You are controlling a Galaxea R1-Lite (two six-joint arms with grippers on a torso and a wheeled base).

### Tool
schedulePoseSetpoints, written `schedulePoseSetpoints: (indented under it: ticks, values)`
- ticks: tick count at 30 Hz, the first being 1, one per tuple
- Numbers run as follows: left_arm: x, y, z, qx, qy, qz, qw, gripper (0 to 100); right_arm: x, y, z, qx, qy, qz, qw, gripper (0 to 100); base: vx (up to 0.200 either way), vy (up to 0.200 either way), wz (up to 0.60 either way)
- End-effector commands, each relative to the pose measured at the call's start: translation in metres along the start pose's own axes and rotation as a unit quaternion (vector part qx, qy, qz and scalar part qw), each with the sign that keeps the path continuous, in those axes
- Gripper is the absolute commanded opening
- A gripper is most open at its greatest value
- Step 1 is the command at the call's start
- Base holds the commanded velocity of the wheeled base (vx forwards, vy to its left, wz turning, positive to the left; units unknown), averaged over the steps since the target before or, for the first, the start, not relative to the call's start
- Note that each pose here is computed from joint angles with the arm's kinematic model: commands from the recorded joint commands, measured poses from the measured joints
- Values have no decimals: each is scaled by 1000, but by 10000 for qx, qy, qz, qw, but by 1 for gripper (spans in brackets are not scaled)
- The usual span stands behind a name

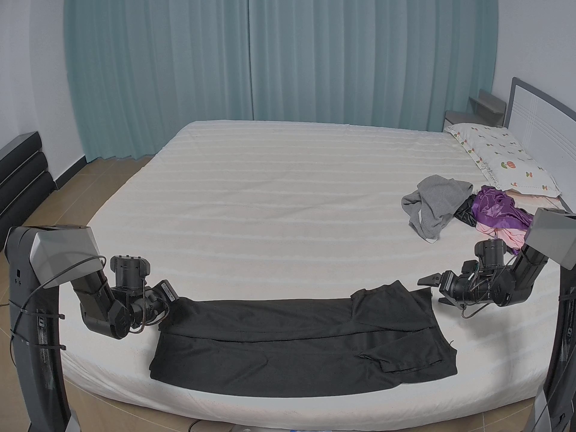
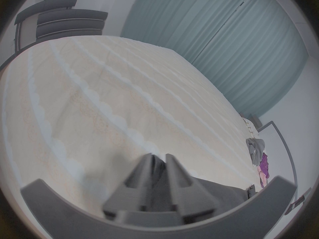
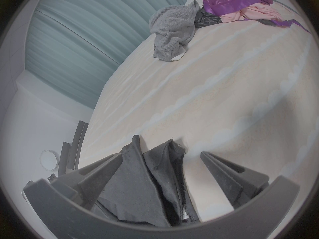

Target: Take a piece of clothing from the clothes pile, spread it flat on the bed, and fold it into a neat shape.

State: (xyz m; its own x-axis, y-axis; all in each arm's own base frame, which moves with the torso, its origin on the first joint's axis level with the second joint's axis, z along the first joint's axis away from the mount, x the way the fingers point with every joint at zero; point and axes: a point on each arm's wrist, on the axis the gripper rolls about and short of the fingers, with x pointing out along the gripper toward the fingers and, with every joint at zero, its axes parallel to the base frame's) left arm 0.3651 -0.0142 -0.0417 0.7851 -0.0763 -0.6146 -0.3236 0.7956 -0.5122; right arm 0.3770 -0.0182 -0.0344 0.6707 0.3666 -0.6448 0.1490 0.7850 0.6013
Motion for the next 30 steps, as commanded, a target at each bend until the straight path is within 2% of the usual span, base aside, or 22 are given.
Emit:
schedulePoseSetpoints:
  ticks: [1, 3, 6, 9, 23, 24, 30]
  values:
    - [1, 4, 0, -43, -16, 55, 10000, 0, 6, -4, -2, -4, -25, -14, 10000, 100, 0, 0, 0]
    - [2, 4, 0, -56, -28, 82, 9999, 0, 6, -4, -2, -18, -41, -14, 10000, 100, 0, 0, 0]
    - [1, 7, 2, -207, -274, 370, 9987, 0, 12, -2, -5, -65, -10, 15, 10000, 100, 0, 0, 0]
    - [1, 4, 5, -389, -444, 297, 9978, 0, 16, -1, -6, -90, 13, 34, 10000, 100, 0, 0, 0]
    - [2, 6, 2, -396, -419, 302, 9979, 0, 29, 0, -4, -148, -23, 32, 9999, 100, 0, 0, 0]
    - [2, 7, 2, -400, -423, 307, 9978, 0, 29, -1, -5, -145, -36, -5, 9999, 0, 0, 0, 0]
    - [2, 6, 1, -388, -413, 307, 9979, 0, 26, 1, -3, -84, -132, -126, 9998, 0, 0, 0, 0]
